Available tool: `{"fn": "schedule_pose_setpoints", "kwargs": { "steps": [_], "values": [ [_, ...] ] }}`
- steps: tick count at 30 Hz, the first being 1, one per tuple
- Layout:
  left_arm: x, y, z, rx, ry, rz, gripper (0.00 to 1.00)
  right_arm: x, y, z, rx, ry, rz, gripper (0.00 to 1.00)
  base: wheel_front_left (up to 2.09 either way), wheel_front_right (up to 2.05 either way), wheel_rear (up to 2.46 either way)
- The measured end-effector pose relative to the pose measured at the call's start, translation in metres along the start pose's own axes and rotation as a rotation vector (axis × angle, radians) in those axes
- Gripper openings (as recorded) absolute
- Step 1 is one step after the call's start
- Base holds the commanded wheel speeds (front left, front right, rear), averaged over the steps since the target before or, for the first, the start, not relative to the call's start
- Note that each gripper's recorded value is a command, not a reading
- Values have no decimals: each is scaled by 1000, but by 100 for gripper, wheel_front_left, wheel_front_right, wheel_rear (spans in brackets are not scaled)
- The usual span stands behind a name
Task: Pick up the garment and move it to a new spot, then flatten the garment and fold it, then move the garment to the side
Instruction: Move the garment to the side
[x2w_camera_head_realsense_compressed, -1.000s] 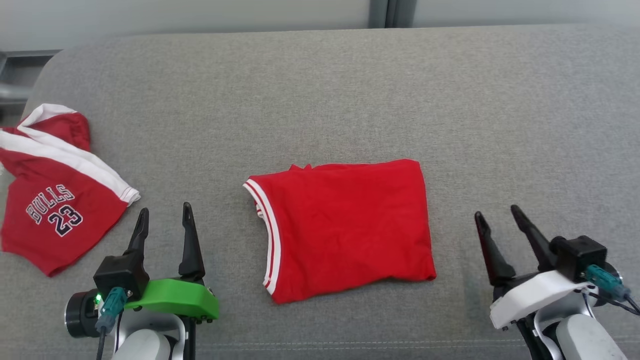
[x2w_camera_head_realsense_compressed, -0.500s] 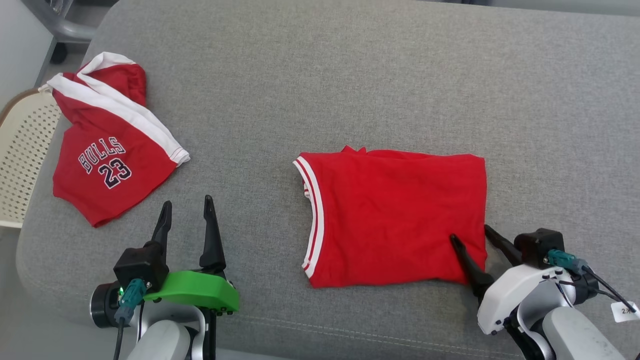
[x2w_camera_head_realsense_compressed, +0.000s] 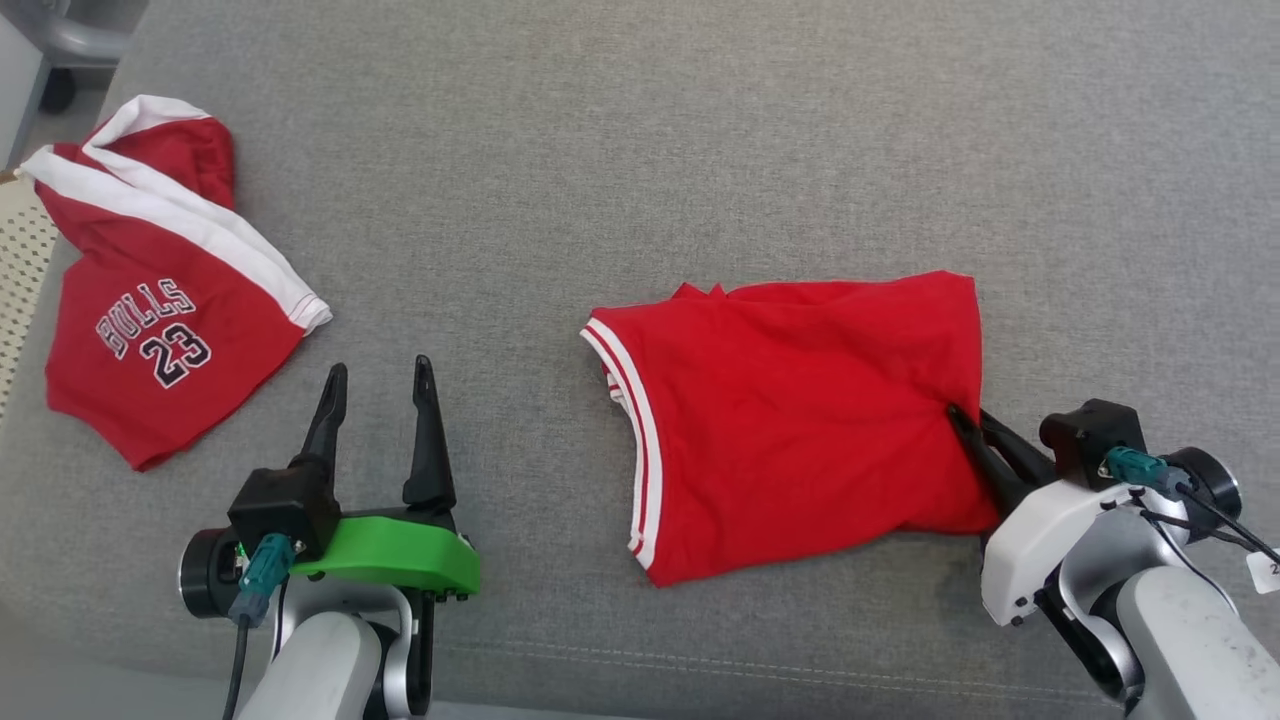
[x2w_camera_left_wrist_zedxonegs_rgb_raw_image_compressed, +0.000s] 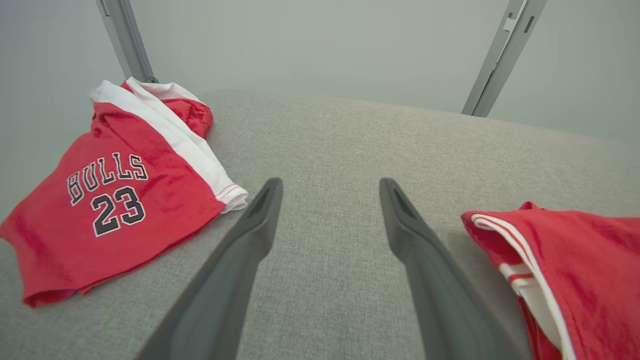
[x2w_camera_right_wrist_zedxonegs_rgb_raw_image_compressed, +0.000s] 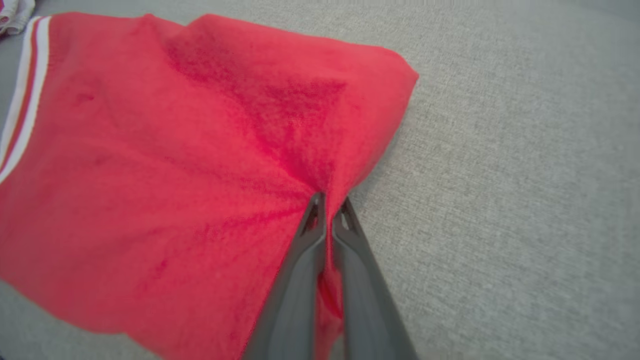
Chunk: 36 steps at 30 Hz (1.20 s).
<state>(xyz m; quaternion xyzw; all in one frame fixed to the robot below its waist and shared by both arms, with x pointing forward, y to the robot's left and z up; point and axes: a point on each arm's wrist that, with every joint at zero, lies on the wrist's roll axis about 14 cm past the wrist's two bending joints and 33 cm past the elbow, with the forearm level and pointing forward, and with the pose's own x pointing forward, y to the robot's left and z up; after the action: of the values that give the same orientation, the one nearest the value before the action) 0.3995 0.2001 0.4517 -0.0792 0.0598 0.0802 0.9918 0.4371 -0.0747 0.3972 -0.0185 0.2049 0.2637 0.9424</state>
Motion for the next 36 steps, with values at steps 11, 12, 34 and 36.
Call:
{"fn": "schedule_pose_setpoints", "kwargs": {
  "steps": [11, 12, 34, 36],
  "values": [
    [34, -56, 0, 48, -14, -202, 100, -46, -62, 5, -123, -42, -189, 0, 0, 0, 0],
    [37, -63, -1, 54, -11, -224, 100, -53, -71, 4, -124, -43, -217, 0, 0, 0, 0],
    [81, -231, -13, 81, -19, -713, 100, -175, -274, 8, -186, -61, -801, 0, 0, 0, 0],
    [81, -235, -19, 74, -7, -726, 100, -178, -287, 6, -178, -52, -830, 0, 0, 0, 0]
  ]
}}
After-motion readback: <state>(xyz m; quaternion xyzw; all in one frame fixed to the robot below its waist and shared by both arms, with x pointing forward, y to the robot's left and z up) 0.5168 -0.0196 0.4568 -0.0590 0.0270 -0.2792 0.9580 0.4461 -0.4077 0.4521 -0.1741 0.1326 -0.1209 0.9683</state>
